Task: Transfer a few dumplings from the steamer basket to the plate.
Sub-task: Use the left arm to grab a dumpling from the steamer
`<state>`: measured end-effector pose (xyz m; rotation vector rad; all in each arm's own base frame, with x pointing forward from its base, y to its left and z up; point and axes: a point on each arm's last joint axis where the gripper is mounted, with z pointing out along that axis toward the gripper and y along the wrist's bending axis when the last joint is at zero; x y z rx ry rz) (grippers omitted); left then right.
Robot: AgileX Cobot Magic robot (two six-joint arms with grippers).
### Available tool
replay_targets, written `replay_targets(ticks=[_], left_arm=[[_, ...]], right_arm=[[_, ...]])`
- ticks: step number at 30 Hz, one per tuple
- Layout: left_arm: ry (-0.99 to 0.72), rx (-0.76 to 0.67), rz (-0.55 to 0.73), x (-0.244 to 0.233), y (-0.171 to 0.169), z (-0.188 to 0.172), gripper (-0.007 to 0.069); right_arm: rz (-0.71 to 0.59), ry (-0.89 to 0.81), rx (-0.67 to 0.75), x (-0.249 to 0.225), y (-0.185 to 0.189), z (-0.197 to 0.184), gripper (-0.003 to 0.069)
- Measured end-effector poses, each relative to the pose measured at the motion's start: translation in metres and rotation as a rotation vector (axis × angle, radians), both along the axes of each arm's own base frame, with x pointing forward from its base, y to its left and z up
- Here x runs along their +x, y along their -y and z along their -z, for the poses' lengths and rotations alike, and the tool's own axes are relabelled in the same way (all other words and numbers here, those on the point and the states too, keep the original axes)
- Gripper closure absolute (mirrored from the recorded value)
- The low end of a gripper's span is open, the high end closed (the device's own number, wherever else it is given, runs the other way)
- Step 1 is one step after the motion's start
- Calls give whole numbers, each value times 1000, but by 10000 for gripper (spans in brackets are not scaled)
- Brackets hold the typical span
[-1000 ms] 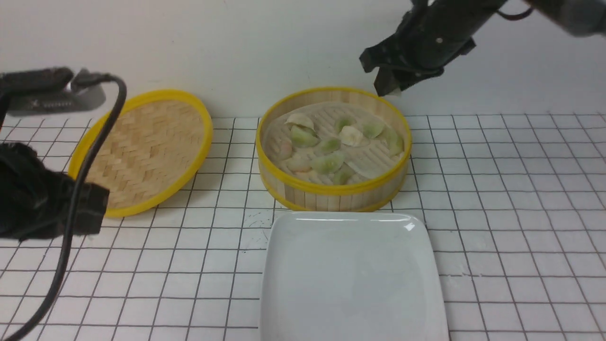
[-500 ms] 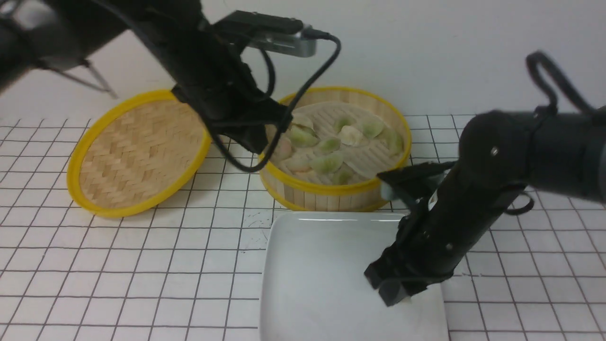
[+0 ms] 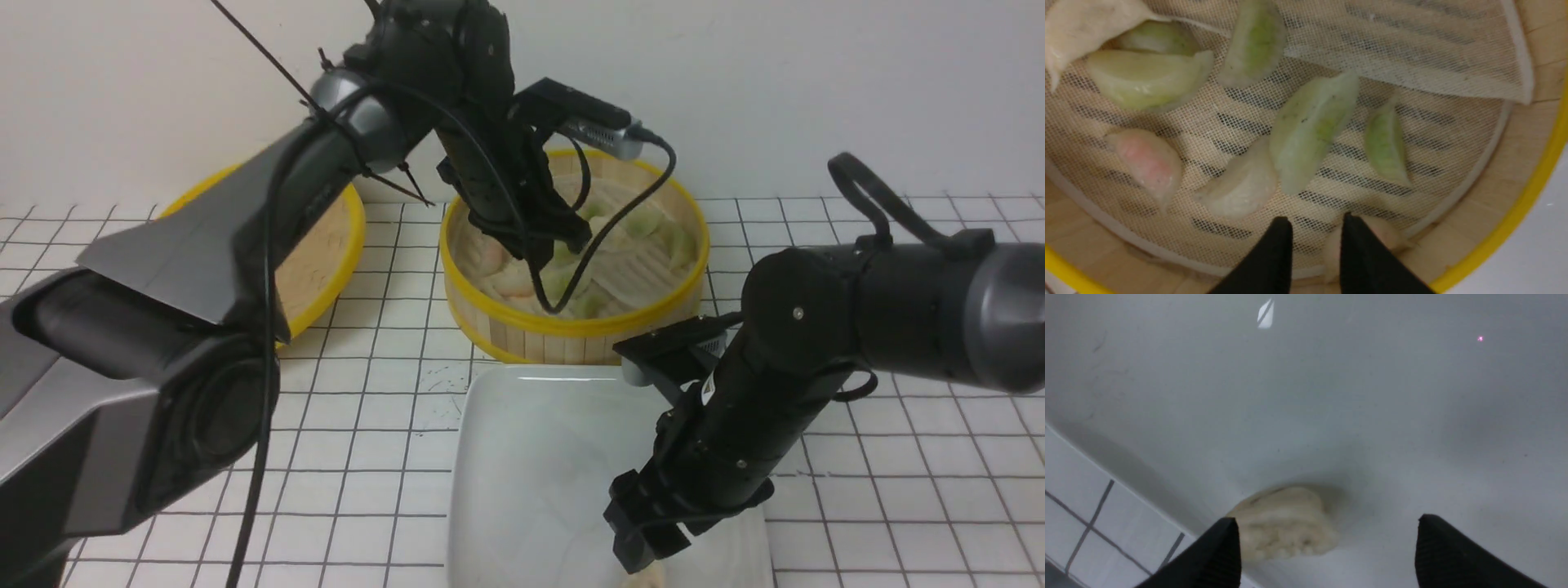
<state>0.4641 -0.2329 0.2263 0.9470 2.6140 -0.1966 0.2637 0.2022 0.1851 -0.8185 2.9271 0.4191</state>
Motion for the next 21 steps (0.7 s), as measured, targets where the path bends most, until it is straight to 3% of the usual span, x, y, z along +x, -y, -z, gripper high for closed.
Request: replay_targets(ticks=[4,9,21], left_arm=[[0,77,4,7,-3,23,310],[28,138,16,15,-5,43,233],[109,139,55,22,0,50,218]], right_arm=[[-16,14,-7,-3,3,-8,137],[-26,40,-9,-4,5,-15,137],[-30,45,-15,-3,6,-15,137]])
